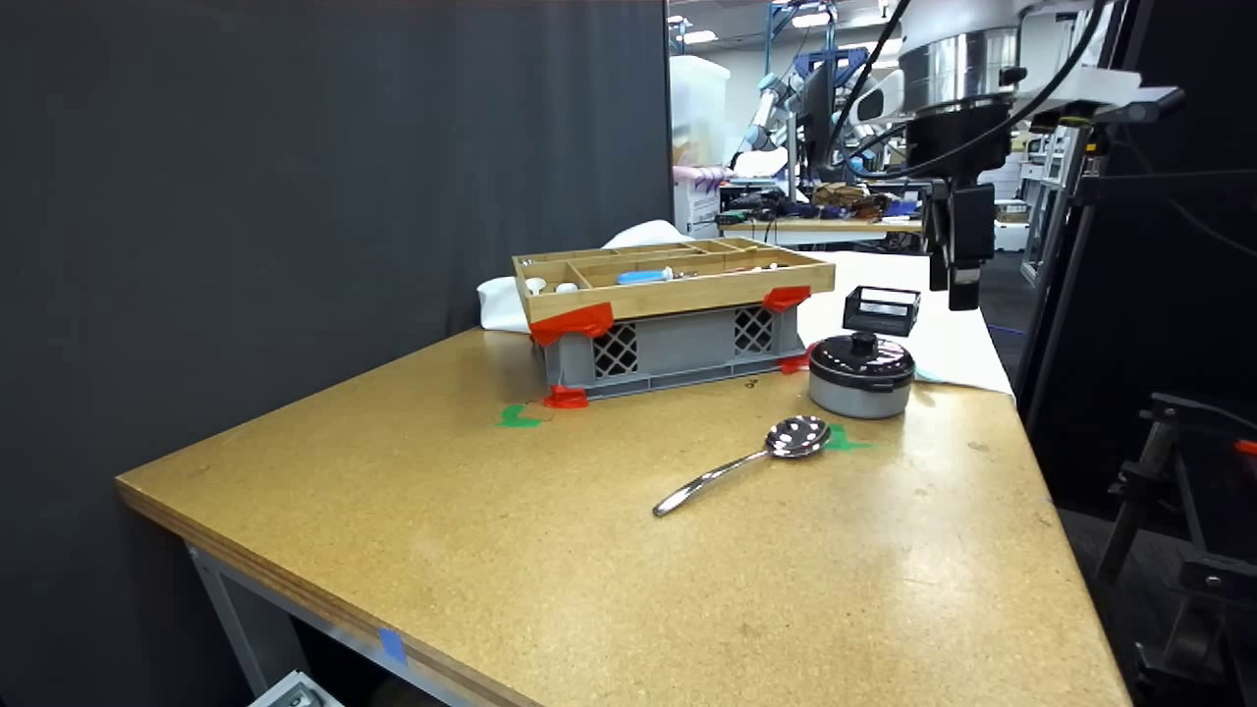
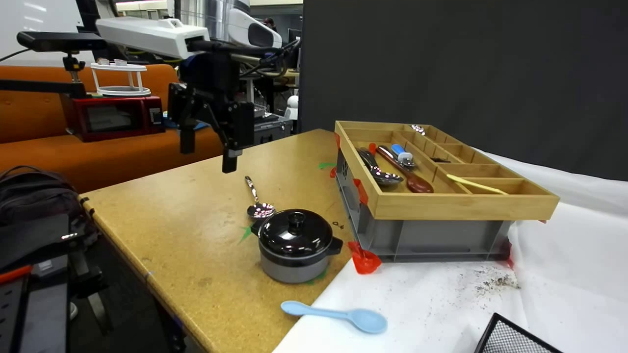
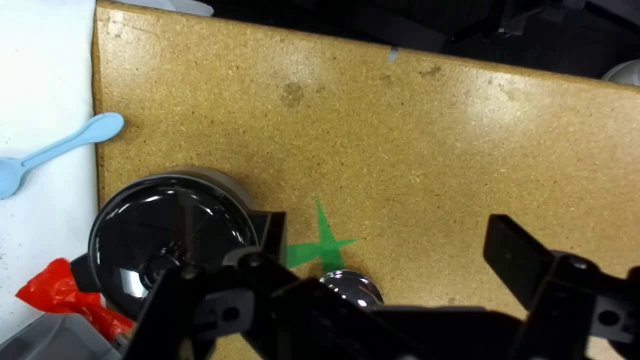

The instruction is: Put the marker in the grey pot and put the black lid on top of the grey pot, move the grey pot to the left

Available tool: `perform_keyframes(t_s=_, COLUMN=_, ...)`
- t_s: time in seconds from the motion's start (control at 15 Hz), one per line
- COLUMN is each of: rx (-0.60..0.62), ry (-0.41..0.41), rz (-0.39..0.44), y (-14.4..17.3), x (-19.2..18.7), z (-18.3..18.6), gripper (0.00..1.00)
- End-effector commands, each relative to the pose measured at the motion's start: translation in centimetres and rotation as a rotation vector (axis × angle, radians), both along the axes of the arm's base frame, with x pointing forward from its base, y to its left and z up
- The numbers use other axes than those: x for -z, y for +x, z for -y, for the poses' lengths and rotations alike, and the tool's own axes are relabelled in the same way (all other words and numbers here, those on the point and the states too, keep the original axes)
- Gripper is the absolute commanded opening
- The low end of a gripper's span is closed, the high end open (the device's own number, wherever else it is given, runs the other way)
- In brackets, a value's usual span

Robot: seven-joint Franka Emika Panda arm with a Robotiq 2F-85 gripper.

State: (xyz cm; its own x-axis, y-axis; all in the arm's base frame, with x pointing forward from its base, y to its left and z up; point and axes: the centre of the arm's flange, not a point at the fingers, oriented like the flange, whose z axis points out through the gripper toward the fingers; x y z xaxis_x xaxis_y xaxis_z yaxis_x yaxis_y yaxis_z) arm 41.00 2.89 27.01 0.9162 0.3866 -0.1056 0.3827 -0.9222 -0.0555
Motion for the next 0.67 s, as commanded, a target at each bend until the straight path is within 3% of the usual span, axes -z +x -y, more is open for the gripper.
perform_keyframes(t_s=0.0, rx=-0.101, ry=-0.041, rz=0.005, y=-1.3, x=-0.2, z=-1.5, gripper=1.00)
perform_keyframes(t_s=0.27, rx=-0.175, ry=-0.087, rz=-0.002, y=-2.0, x=0.3, z=-2.9, gripper=1.00)
perform_keyframes(t_s=0.6, rx=-0.187, ry=-0.135, rz=0.009, y=-2.0, x=0.8, z=0.0, gripper=1.00)
